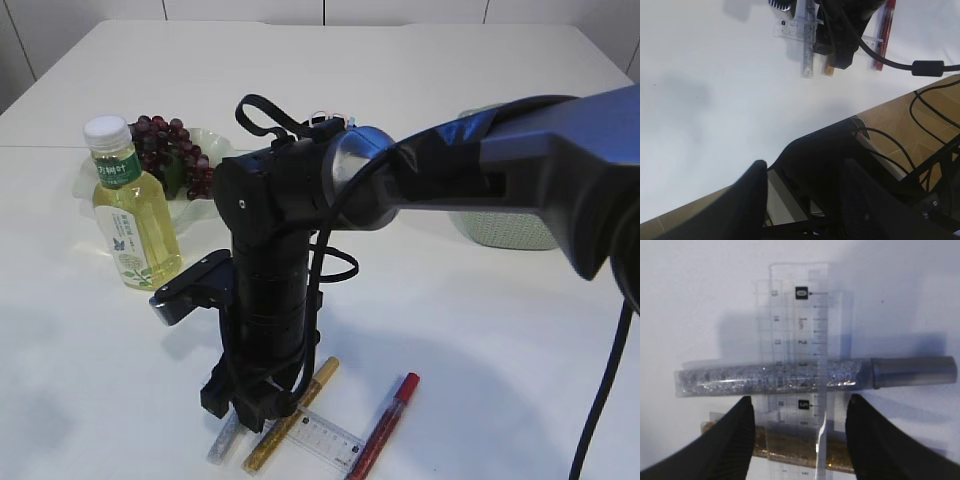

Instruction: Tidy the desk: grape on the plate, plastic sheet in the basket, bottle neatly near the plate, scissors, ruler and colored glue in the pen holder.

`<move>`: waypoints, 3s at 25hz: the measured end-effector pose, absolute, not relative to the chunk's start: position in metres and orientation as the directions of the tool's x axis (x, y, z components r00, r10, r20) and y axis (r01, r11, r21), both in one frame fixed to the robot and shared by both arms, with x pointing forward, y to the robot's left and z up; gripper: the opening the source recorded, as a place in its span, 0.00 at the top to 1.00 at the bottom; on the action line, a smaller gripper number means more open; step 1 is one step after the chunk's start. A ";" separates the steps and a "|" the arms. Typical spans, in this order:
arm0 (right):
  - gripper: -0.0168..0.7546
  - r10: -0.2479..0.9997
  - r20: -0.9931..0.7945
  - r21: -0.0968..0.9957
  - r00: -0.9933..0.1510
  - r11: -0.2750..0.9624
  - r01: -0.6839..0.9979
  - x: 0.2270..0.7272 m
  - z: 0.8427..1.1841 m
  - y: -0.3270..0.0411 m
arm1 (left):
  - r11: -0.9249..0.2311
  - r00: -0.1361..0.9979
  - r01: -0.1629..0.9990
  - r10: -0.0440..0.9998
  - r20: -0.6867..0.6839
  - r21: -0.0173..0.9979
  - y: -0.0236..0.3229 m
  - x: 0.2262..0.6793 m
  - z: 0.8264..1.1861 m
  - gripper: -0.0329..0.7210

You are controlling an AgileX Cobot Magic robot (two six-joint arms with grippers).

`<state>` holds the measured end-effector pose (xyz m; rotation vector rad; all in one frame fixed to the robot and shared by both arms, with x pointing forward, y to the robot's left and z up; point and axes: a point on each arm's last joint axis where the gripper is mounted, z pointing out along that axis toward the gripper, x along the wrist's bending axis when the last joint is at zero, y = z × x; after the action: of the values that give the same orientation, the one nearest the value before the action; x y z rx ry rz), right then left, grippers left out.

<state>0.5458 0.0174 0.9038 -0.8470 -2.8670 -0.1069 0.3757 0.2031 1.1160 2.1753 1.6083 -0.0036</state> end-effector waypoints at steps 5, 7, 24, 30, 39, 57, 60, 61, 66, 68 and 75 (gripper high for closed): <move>0.39 0.535 0.165 0.019 -0.828 0.838 0.545 0.546 0.900 0.018 | -0.233 0.326 0.912 0.911 -0.253 0.338 0.203 0.376 1.116 0.49; 0.39 0.536 0.165 0.017 -0.828 0.838 0.545 0.546 0.898 0.018 | -0.233 0.326 0.912 0.911 -0.253 0.338 0.203 0.376 1.116 0.49; 0.61 0.561 0.171 0.001 -0.810 0.822 0.569 0.547 0.901 0.019 | -0.233 0.326 0.912 0.911 -0.253 0.338 0.203 0.376 1.116 0.49; 0.61 0.552 0.173 0.015 -0.816 0.827 0.562 0.554 0.917 0.026 | -0.233 0.326 0.912 0.911 -0.253 0.338 0.203 0.376 1.116 0.49; 0.61 0.547 0.168 0.035 -0.820 0.828 0.560 0.557 0.925 0.029 | -0.233 0.326 0.912 0.911 -0.253 0.338 0.203 0.376 1.116 0.49; 0.61 0.575 0.024 0.290 -0.818 0.779 0.556 0.550 0.970 0.011 | -0.233 0.325 0.913 0.911 -0.253 0.335 0.203 0.376 1.115 0.50; 0.61 0.580 -0.041 0.394 -0.814 0.758 0.520 0.542 0.982 -0.002 | -0.233 0.325 0.913 0.911 -0.253 0.335 0.203 0.376 1.115 0.50; 0.61 0.584 -0.058 0.424 -0.809 0.748 0.510 0.538 0.986 -0.007 | -0.233 0.325 0.913 0.911 -0.253 0.335 0.203 0.376 1.115 0.50; 0.61 0.634 -0.118 0.563 -0.765 0.677 0.474 0.537 1.002 -0.035 | -0.233 0.325 0.913 0.911 -0.253 0.335 0.203 0.376 1.115 0.50; 0.61 0.654 -0.141 0.591 -0.743 0.657 0.467 0.545 1.007 -0.046 | -0.233 0.325 0.913 0.911 -0.253 0.335 0.203 0.376 1.115 0.50; 0.61 0.757 -0.180 0.759 -0.628 0.513 0.401 0.588 1.022 -0.080 | -0.233 0.325 0.913 0.911 -0.253 0.335 0.203 0.376 1.115 0.52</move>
<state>0.5881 -0.0796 1.0225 -1.3163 -3.1449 -1.3226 0.3756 0.2032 1.1149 2.1778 1.6108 -0.0056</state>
